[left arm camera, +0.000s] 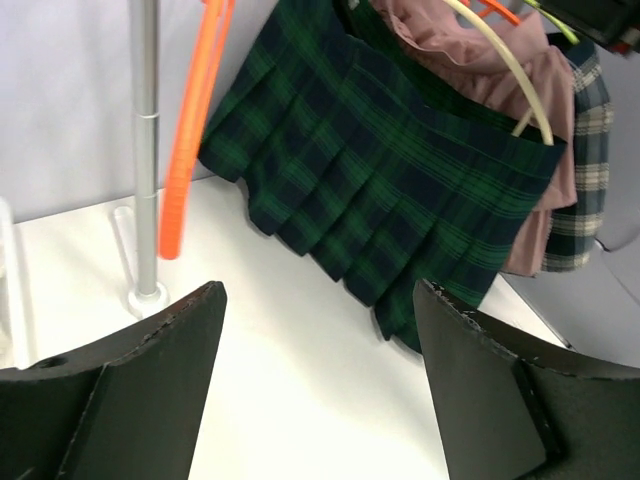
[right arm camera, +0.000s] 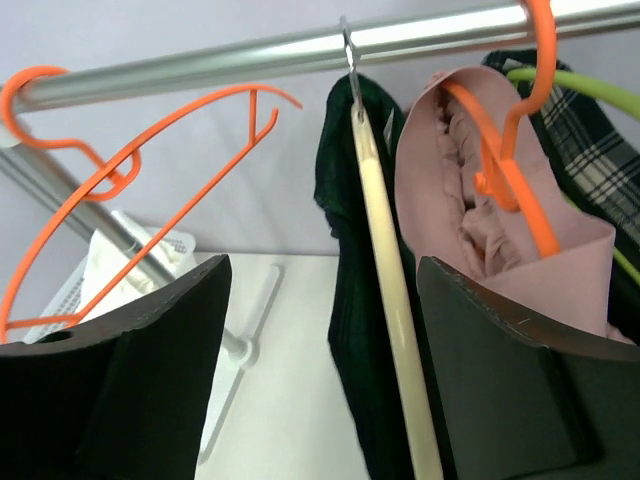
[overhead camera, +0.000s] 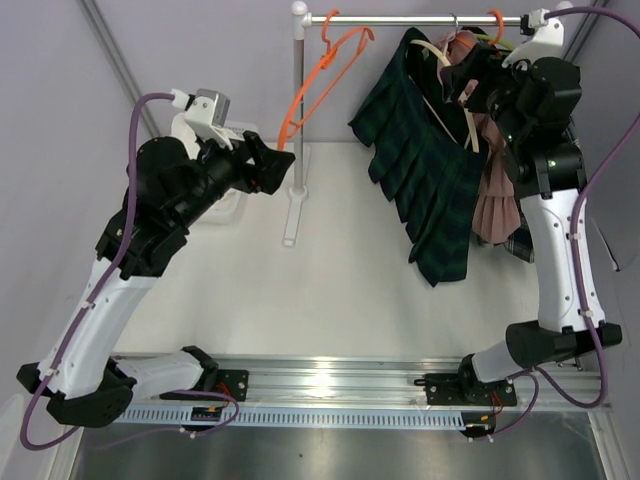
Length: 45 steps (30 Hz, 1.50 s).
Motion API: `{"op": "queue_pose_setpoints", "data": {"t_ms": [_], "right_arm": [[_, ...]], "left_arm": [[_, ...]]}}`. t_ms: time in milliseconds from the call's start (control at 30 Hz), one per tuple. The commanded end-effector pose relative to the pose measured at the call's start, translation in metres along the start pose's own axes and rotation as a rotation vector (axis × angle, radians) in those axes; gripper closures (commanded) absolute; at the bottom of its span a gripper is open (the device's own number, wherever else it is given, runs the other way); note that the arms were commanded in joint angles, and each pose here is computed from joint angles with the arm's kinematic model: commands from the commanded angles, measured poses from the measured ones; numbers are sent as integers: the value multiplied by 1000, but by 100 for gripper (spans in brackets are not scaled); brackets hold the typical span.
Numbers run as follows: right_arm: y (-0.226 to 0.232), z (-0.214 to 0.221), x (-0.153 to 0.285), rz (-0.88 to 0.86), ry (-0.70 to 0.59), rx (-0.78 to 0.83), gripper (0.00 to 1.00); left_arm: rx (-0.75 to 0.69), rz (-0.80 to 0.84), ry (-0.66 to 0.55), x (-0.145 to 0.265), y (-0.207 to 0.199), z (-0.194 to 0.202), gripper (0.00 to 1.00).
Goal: Place the skirt on the hanger
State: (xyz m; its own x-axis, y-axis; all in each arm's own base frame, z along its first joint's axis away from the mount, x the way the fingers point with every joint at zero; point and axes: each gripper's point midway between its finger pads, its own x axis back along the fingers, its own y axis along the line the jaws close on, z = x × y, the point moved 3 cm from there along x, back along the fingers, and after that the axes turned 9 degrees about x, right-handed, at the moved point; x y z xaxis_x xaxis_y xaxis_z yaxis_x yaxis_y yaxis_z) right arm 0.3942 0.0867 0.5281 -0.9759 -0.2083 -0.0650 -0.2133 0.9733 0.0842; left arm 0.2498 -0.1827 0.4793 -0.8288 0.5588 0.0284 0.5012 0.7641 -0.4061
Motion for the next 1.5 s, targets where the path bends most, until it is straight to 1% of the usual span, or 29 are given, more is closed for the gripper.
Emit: {"op": "queue_pose_setpoints", "data": {"t_ms": [0,67,133,200,233,300,400,433,467,533,567,667,700,733,767,800,833,900,1000,1033,1100,1133,1200,1233,1267,1300,1333,1367,1467], "right_arm": [[10,-15,26,-44,-33,-63,19],[13,-16,41,-60,-32,-78,18],[16,-12,53,-69,-18,-105,16],[18,-7,72,-73,1,-129,16],[18,-4,78,-76,11,-134,16],[22,5,100,-88,41,-154,16],[29,23,128,-130,84,-186,16],[32,28,135,-148,93,-202,15],[35,34,142,-171,102,-202,15],[38,52,161,-192,140,-207,16],[39,58,167,-201,152,-208,16],[48,81,187,-256,205,-243,16],[50,91,195,-274,214,-253,16],[52,96,198,-294,225,-262,16],[54,101,202,-306,233,-264,16],[55,107,205,-316,247,-263,16],[54,114,208,-311,261,-259,16],[50,124,212,-298,288,-228,16],[49,134,214,-301,306,-204,15],[50,139,215,-311,313,-205,15],[54,141,215,-339,317,-212,16],[54,146,214,-344,330,-217,15],[54,151,213,-347,337,-213,15],[53,156,211,-344,346,-211,15],[53,158,210,-342,350,-210,15],[52,160,209,-342,354,-206,15],[52,161,207,-345,355,-205,15],[52,165,204,-345,370,-206,15],[52,171,198,-348,380,-208,16]], "left_arm": [[2,-68,-91,18,6,-23,16],[6,-134,-139,26,14,-33,12],[10,-208,-157,30,26,-36,10],[25,-341,-188,33,47,-41,9],[30,-420,-185,30,67,-37,9],[65,-494,-174,21,90,-29,7],[123,-656,-140,-1,148,-11,6],[140,-714,-152,-3,170,-10,7],[157,-765,-123,-16,191,5,7],[183,-848,-131,-22,227,10,8],[202,-888,-110,-36,248,22,9],[244,-981,-99,-48,292,34,11],[222,-1013,-56,-61,305,56,9],[150,-1072,-105,-59,311,48,6],[72,-1055,-114,-64,310,39,7],[67,-1061,-75,-77,322,49,9],[77,-1066,-124,-84,317,20,14],[62,-1095,-21,-97,332,50,16],[50,-1118,-14,-104,346,59,14],[58,-1138,18,-109,360,72,14],[62,-1147,26,-115,373,71,14],[53,-1173,73,-120,386,87,14],[58,-1184,72,-124,400,85,14],[55,-1196,101,-128,411,97,13],[54,-1198,85,-131,415,91,13],[52,-1201,103,-133,420,96,13],[56,-1213,153,-137,433,116,13],[54,-1219,130,-142,437,105,13],[67,-1253,192,-147,460,122,12]]}}
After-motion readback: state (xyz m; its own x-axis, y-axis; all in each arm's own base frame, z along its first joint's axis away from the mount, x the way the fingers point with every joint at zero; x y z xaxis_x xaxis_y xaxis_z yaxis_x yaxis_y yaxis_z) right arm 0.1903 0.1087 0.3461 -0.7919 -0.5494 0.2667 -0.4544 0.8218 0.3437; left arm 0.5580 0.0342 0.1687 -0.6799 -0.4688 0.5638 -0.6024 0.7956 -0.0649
